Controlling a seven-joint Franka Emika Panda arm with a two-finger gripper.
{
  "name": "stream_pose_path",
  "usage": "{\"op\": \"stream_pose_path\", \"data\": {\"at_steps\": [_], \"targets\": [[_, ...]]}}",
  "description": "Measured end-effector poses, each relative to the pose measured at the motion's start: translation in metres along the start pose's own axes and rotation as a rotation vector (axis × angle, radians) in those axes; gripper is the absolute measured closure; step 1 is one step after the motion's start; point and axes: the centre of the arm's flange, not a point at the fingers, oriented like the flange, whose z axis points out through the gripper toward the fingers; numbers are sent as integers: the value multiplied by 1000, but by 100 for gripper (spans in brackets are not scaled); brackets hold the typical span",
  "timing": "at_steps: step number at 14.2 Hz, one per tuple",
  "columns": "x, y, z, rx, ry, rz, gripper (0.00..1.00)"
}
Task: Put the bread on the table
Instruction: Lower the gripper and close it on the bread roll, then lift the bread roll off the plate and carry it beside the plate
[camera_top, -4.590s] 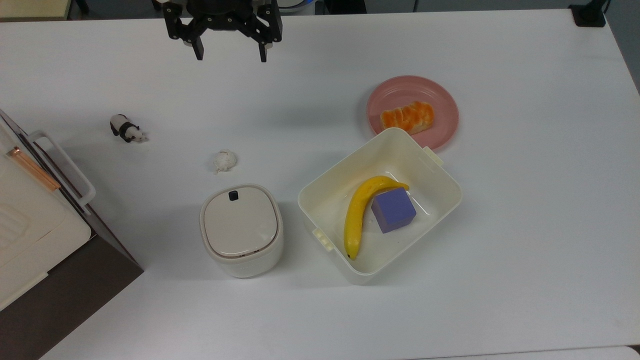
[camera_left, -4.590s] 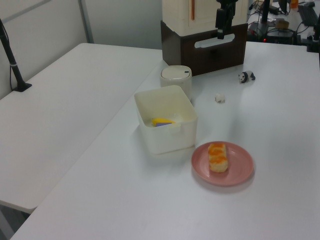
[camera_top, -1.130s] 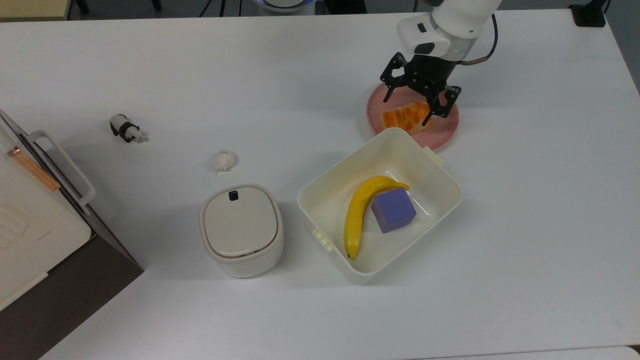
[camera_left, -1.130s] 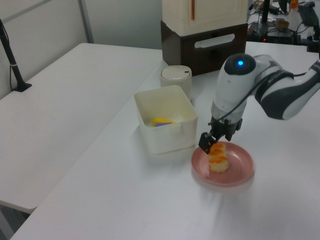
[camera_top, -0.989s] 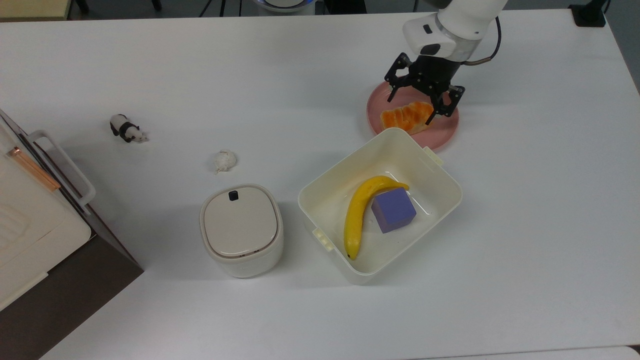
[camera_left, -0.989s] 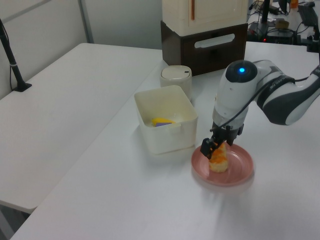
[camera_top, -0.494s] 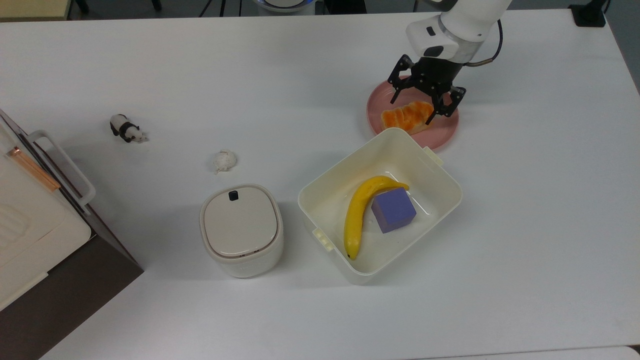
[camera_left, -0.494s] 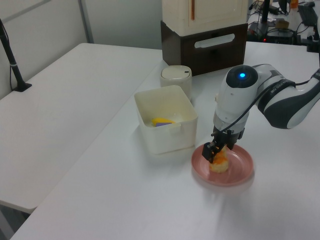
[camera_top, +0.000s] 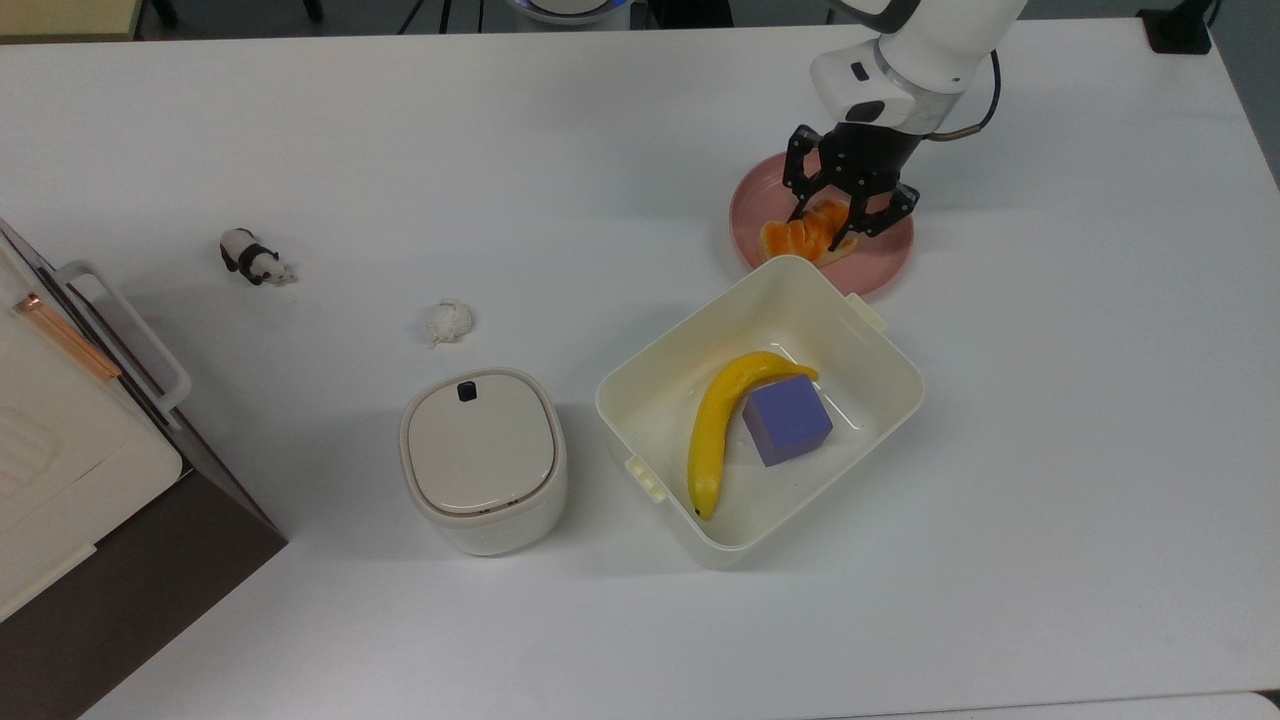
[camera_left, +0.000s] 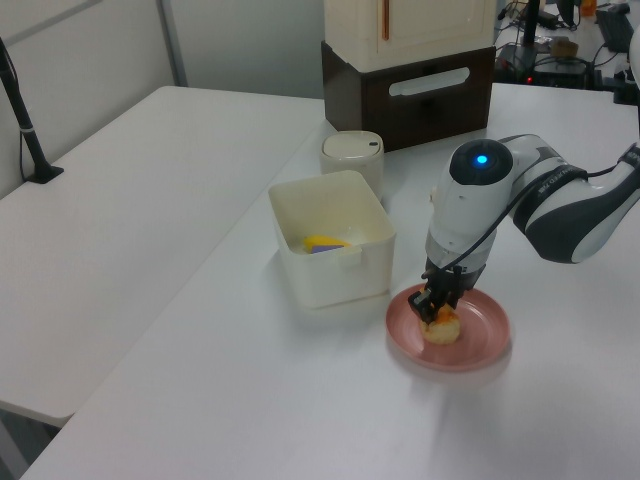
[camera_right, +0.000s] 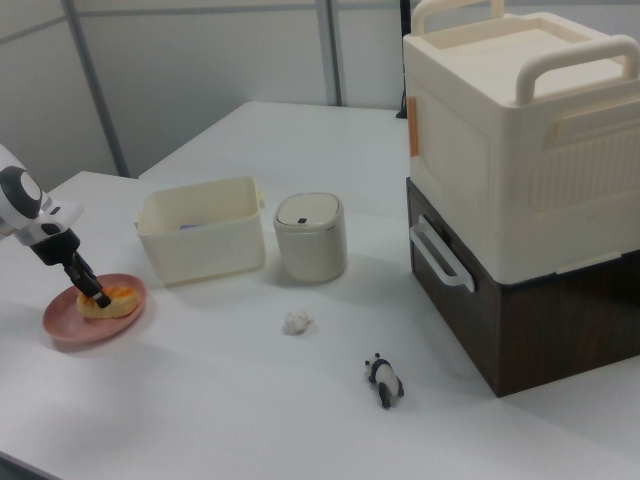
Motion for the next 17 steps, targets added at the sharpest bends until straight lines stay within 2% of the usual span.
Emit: {"op": "stream_pose_path", "data": {"at_steps": [3, 4, 6, 9, 14, 17], "targets": [[1, 0, 1, -4, 16, -13, 85], [1, 0, 2, -6, 21, -17, 87], [2, 1, 2, -8, 24, -86, 87], [21, 10, 1, -21, 1, -281, 91], [65, 38, -41, -58, -174, -566, 91], [92, 59, -57, -76, -218, -652, 91]]}}
